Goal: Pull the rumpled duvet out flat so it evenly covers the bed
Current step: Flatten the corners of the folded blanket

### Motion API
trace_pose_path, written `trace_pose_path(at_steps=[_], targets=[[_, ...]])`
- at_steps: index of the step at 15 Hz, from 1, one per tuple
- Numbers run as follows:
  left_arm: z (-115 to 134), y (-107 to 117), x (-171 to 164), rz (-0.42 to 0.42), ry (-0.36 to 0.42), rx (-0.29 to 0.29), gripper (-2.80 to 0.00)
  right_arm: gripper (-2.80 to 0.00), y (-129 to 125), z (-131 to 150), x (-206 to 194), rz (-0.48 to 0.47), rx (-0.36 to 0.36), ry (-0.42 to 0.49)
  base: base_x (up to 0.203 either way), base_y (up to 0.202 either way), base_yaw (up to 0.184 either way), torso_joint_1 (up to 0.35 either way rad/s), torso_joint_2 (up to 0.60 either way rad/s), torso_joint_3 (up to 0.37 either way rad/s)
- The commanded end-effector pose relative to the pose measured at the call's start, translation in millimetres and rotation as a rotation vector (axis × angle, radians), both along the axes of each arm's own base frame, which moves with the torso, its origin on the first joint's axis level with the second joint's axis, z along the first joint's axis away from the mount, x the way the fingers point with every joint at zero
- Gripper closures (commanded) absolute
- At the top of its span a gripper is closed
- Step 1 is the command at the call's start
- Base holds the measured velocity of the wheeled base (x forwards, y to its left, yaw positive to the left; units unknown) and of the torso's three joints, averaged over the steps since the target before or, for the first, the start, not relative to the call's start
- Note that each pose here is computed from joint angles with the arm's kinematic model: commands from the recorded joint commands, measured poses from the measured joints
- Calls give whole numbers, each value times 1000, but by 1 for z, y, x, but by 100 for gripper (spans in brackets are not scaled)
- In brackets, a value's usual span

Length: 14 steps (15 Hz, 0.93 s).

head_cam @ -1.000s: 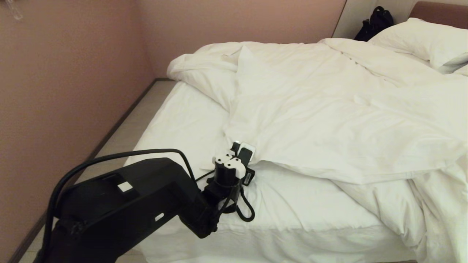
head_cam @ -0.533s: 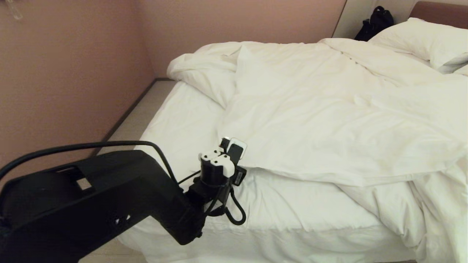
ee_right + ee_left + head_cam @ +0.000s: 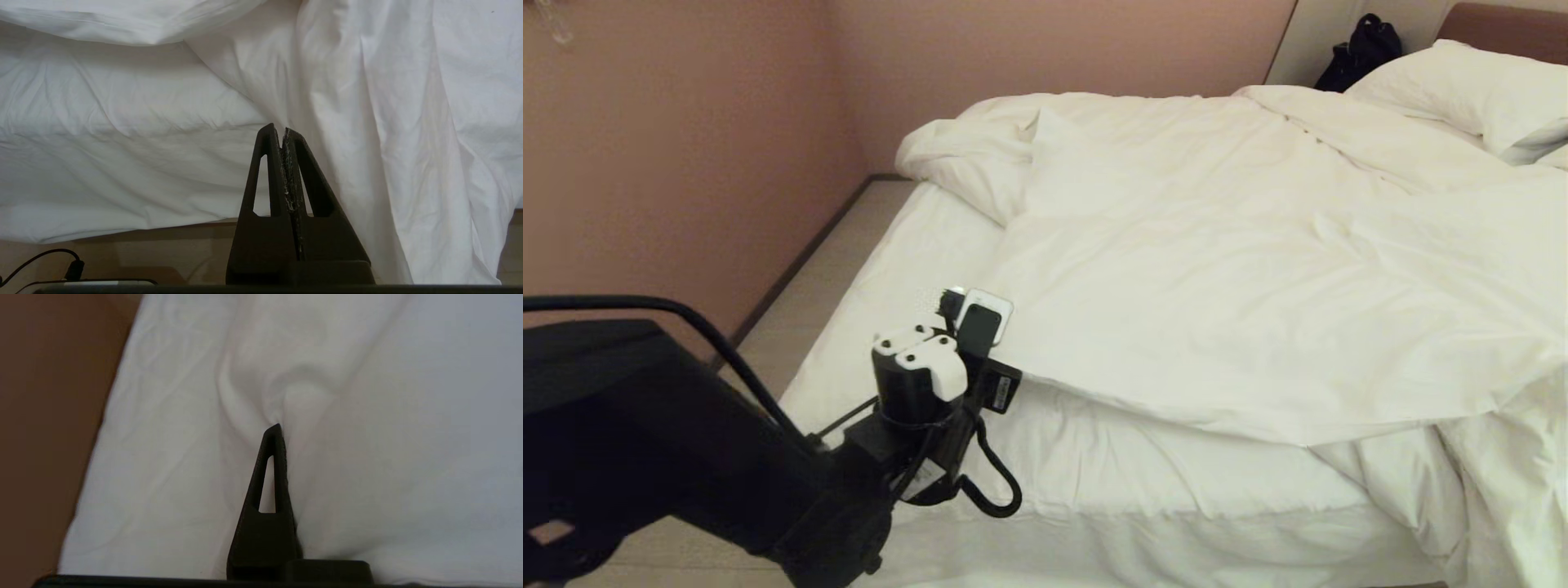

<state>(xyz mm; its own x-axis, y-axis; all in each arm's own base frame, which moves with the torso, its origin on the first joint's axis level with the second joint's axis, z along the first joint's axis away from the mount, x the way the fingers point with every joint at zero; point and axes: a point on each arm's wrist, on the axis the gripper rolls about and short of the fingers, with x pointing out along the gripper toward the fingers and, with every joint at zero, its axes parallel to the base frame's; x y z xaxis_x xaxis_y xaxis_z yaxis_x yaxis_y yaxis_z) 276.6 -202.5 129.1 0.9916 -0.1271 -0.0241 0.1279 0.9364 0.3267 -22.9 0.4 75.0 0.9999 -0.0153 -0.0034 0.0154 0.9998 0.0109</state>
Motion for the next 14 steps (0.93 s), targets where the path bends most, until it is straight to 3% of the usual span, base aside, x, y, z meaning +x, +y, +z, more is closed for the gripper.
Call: trace_pose_path(at_steps=[1,3,7,14], targets=[[26,22,-16,42,-52,-43,0,0,0,0,0,-2,0,1,0,0,0,0,0,0],[33,48,-25,103,-56,-51,0,0,0,0,0,0,0,1,0,0,0,0,0,0],[42,102,-37,240,-71,-119,0,0,0,0,0,-1,0,2,0,0,0,0,0,0],[65,137,-95,294,-146,-158,0,0,0,0,0,-1,0,1,0,0,0,0,0,0]])
